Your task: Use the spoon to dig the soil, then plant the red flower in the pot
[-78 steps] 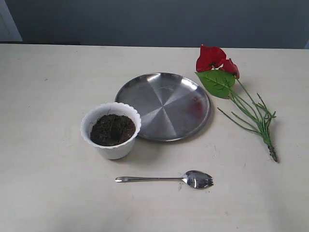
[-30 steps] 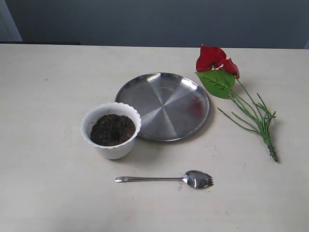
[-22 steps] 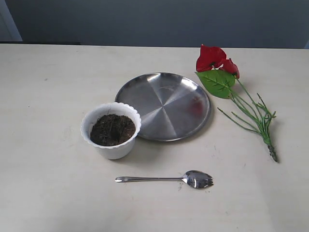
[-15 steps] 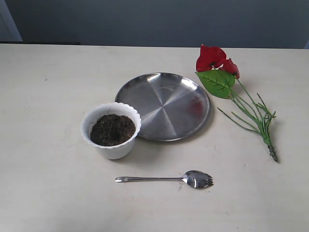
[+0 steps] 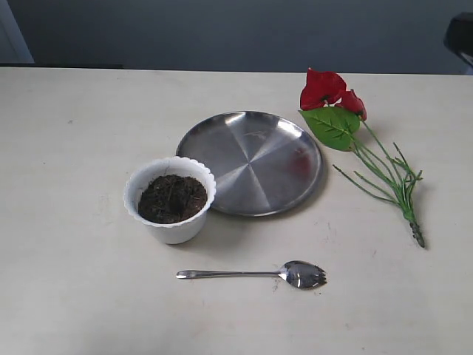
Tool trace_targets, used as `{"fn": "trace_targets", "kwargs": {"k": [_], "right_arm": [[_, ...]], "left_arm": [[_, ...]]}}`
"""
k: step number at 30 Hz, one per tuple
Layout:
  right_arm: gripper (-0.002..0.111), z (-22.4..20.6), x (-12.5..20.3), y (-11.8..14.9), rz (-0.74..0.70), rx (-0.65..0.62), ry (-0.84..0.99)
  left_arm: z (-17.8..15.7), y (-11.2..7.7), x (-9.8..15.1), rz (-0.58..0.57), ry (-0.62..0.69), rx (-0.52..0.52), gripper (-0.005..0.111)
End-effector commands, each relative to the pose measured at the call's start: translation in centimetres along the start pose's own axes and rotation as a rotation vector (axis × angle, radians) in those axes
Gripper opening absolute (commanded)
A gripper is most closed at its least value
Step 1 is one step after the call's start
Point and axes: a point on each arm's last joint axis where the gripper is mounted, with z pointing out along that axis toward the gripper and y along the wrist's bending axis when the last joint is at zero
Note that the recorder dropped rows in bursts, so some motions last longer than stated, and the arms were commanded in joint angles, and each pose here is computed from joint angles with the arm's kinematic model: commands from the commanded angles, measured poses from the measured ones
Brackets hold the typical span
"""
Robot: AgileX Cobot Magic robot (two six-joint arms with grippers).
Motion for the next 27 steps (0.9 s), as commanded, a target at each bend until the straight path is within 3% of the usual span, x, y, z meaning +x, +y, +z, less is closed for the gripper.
{"fn": "trace_targets", "kwargs": {"k": [1,7,12,14,16,20,23,25,27], "right_arm": [[-0.001,2.1,-3.9,-2.5,0.024,0.139,-0.006],[-0.001,5.1,-6.7,-4.1,0.02,0.162,-0.026],[-0.001,7.2,-6.5,-7.3,-0.05,0.536,-0.03],[-0.001,7.8,-5.9,-8.2,-0.189,0.689,0.026],[-0.001,8.8,-5.3,-8.2,-0.381,0.744,0.125],[-0.001,10.8,-3.6,-6.5,-0.43,0.593,0.396],[-0.001,12.3,-2.1,-3.7,-0.51,0.283,0.713],[-0.001,13.0,-1.5,-1.1,-0.468,0.055,0.851],[-0.001,13.4,-1.3,1.6,-0.432,-0.096,0.917]], "left_arm": [[0.0,-0.1,0.0,-0.001,-0.003,0.009,0.0],[0.0,-0.1,0.0,-0.001,-0.003,0.009,0.0],[0.0,-0.1,0.0,-0.001,-0.003,0.009,0.0],[0.0,-0.1,0.0,-0.001,-0.003,0.009,0.0],[0.0,-0.1,0.0,-0.001,-0.003,0.009,0.0],[0.0,-0.1,0.0,-0.001,-0.003,0.009,0.0],[0.0,-0.1,0.0,-0.001,-0.003,0.009,0.0],[0.0,-0.1,0.0,-0.001,-0.003,0.009,0.0],[0.0,-0.1,0.0,-0.001,-0.003,0.009,0.0]]}}
